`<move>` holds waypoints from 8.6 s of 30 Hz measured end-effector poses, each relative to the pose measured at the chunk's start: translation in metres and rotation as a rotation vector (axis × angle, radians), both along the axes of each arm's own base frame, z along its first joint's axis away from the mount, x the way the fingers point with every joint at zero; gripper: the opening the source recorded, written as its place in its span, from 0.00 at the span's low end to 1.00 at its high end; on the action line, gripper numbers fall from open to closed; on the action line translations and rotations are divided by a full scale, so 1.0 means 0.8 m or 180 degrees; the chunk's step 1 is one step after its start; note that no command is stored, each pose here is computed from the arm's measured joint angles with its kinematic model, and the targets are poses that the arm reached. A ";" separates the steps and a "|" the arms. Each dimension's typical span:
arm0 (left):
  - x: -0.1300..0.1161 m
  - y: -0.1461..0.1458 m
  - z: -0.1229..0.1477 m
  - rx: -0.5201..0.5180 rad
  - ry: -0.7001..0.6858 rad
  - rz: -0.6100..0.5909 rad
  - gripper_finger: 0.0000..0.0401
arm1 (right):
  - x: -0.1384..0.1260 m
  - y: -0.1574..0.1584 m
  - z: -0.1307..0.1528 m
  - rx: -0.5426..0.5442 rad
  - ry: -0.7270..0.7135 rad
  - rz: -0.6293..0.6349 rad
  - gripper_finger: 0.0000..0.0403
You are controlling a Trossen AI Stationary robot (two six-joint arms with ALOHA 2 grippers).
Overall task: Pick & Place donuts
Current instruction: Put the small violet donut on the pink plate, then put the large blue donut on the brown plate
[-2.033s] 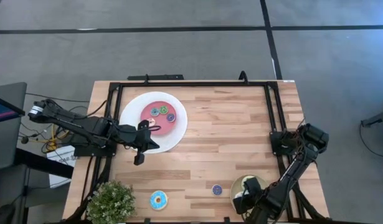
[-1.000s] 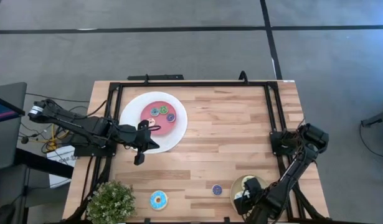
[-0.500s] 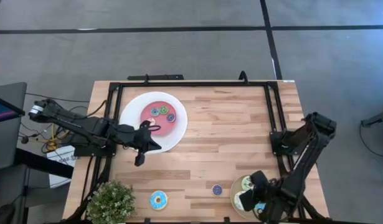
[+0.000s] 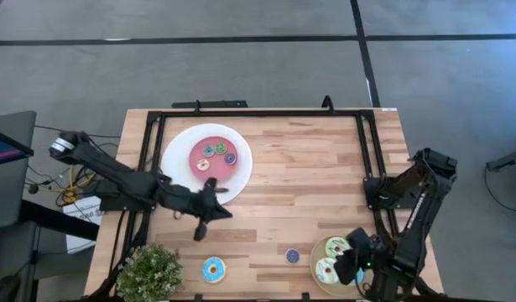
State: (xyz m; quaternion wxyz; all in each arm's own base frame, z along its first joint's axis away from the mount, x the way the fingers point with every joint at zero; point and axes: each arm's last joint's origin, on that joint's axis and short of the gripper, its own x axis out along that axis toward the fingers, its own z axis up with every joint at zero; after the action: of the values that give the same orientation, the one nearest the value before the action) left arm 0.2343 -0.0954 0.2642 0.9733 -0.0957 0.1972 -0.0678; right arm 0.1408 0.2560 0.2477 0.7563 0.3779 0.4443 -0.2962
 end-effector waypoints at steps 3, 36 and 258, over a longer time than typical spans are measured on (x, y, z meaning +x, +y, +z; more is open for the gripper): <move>0.026 -0.018 0.001 0.0061 0.0074 -0.0069 0.00 | -0.008 0.002 -0.005 -0.0030 0.0005 0.0071 0.30; 0.282 -0.121 -0.061 0.1083 0.0502 -0.1011 0.64 | -0.067 -0.013 -0.013 0.0067 -0.0264 0.0301 0.30; -0.160 0.035 -0.066 -0.0052 0.0561 -0.0739 0.00 | 0.474 -0.037 -0.132 -0.1115 -0.0855 0.3119 0.61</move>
State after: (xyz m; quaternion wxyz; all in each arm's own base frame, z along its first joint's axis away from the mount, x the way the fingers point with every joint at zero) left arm 0.1066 -0.0672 0.2118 0.9371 -0.0857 0.2910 -0.1729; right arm 0.5201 0.2261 0.1419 0.9079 0.0290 0.4118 0.0727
